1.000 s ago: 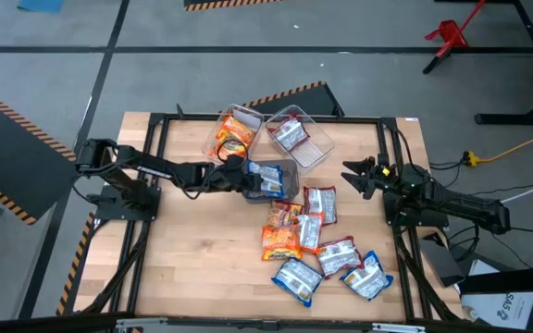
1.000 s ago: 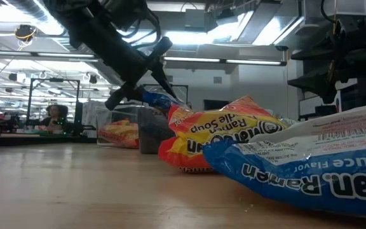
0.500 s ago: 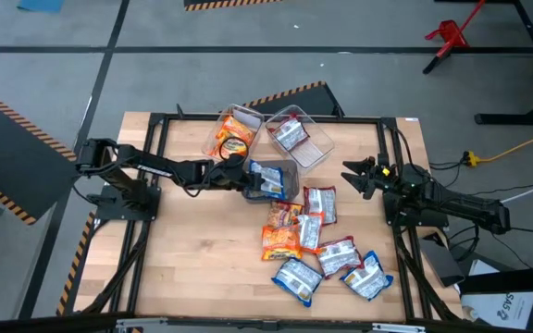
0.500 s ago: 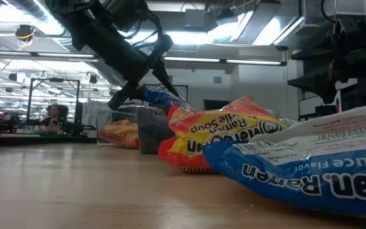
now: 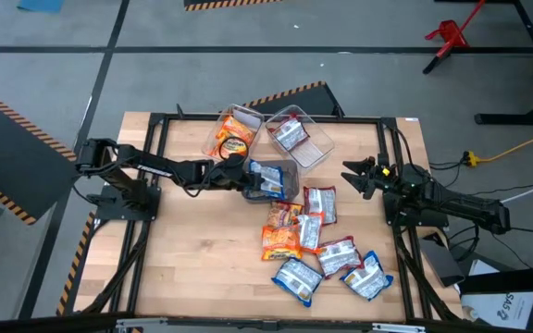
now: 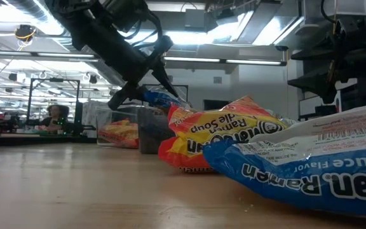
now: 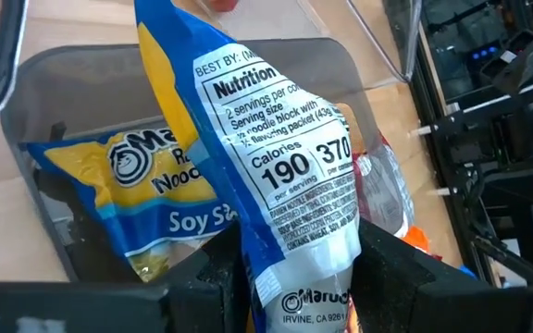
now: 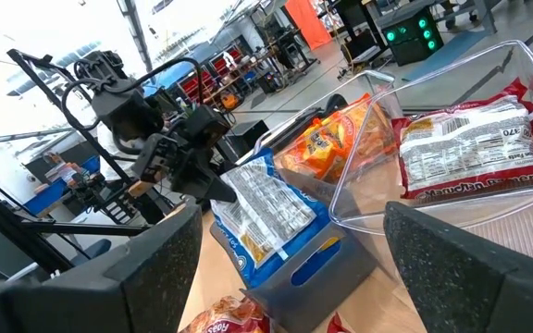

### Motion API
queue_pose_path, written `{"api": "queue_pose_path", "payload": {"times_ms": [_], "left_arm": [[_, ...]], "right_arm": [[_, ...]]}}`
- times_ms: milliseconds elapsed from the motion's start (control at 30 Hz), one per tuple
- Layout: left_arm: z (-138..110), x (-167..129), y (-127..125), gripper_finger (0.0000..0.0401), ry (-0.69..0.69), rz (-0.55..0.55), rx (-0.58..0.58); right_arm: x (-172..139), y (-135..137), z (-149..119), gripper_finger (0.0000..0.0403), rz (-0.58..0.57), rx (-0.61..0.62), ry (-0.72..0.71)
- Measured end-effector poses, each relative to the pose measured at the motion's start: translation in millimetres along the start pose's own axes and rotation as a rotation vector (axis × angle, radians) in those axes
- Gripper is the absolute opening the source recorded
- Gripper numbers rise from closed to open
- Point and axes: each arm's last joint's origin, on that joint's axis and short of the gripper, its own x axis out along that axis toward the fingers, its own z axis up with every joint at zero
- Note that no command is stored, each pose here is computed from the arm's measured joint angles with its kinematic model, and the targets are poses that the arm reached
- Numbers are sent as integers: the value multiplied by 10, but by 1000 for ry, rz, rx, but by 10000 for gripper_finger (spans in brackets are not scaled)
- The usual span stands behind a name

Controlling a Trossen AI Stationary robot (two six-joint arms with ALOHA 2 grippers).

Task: Sort Maruchan noodles
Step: Put the blue noodle pack into the black transparent bin

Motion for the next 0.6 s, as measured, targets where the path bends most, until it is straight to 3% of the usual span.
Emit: {"api": "queue_pose_path", "payload": {"times_ms": [267,600], "left_arm": [[21,7,-7,154,71,-43,30],[96,26,30,230,117,-55,18]], "right_arm": [[0,0,0,324,0,0,0],[0,0,0,324,0,0,0]]}}
